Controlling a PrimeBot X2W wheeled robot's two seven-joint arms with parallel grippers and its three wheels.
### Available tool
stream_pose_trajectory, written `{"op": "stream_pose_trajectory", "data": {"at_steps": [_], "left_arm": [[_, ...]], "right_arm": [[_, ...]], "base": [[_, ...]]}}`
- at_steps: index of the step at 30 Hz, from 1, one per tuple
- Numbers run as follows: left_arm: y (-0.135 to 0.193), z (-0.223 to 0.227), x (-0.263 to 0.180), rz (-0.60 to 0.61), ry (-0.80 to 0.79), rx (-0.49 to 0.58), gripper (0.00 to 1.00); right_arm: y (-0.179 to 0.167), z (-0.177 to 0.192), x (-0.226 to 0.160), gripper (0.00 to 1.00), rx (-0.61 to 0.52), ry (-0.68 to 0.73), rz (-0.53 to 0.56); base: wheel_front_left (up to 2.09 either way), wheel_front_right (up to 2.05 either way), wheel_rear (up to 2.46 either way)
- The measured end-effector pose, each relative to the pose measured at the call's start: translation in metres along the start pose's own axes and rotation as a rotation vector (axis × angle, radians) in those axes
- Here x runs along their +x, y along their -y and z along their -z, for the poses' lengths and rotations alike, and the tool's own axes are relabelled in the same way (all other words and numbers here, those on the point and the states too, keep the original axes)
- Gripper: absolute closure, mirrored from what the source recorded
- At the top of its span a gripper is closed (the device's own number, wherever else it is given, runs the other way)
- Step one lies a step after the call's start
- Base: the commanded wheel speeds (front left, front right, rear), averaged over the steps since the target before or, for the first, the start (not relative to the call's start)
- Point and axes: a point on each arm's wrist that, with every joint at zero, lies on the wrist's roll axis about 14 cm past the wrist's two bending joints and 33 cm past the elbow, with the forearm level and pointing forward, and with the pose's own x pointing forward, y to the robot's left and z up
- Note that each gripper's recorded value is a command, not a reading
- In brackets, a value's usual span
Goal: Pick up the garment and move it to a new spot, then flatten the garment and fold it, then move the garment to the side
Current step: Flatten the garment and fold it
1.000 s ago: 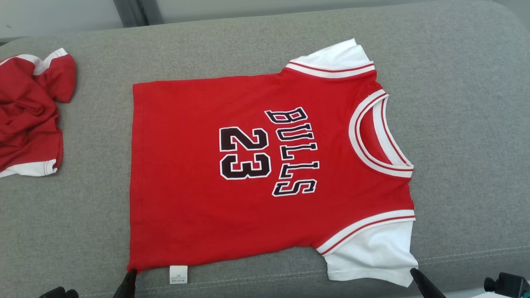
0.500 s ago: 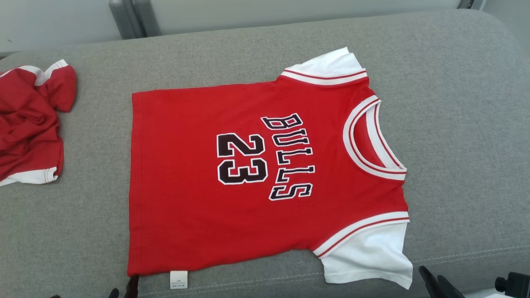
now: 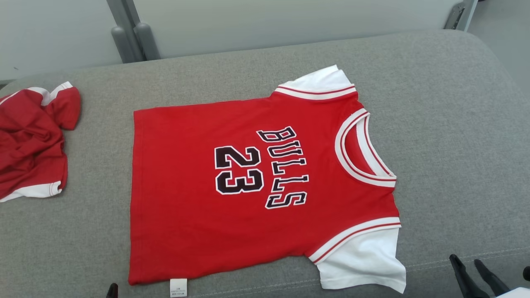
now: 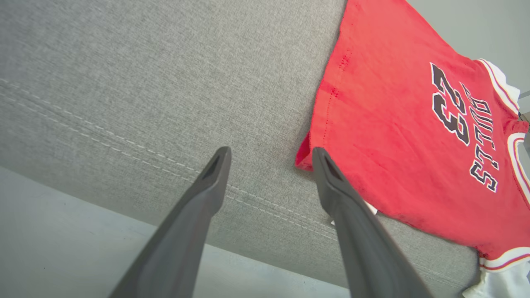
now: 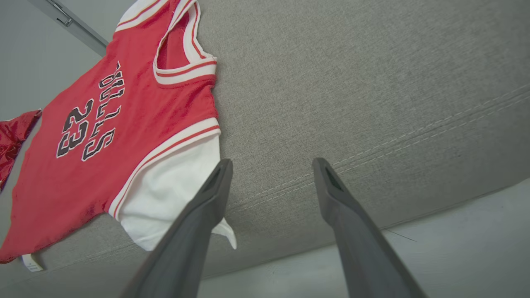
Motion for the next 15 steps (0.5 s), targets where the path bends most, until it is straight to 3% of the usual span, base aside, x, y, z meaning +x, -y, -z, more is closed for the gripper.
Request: {"op": "stream_pose_trajectory", "data": {"at_steps": [3,15], "left_arm": [[0.004,-0.015,-0.002,0.020,0.066,0.035,0.00],[0.026,-0.052,-0.014,0.110,0.232,0.205,0.00]], "right_arm": [[0.004,-0.017,0.000,0.00,-0.104,0.056,-0.010],[-0.020,-0.073,0.005,0.00,-0.298,0.285,-0.079]], "base": [[0.00,0.00,0.00],[0.00,0.00,0.00]]}}
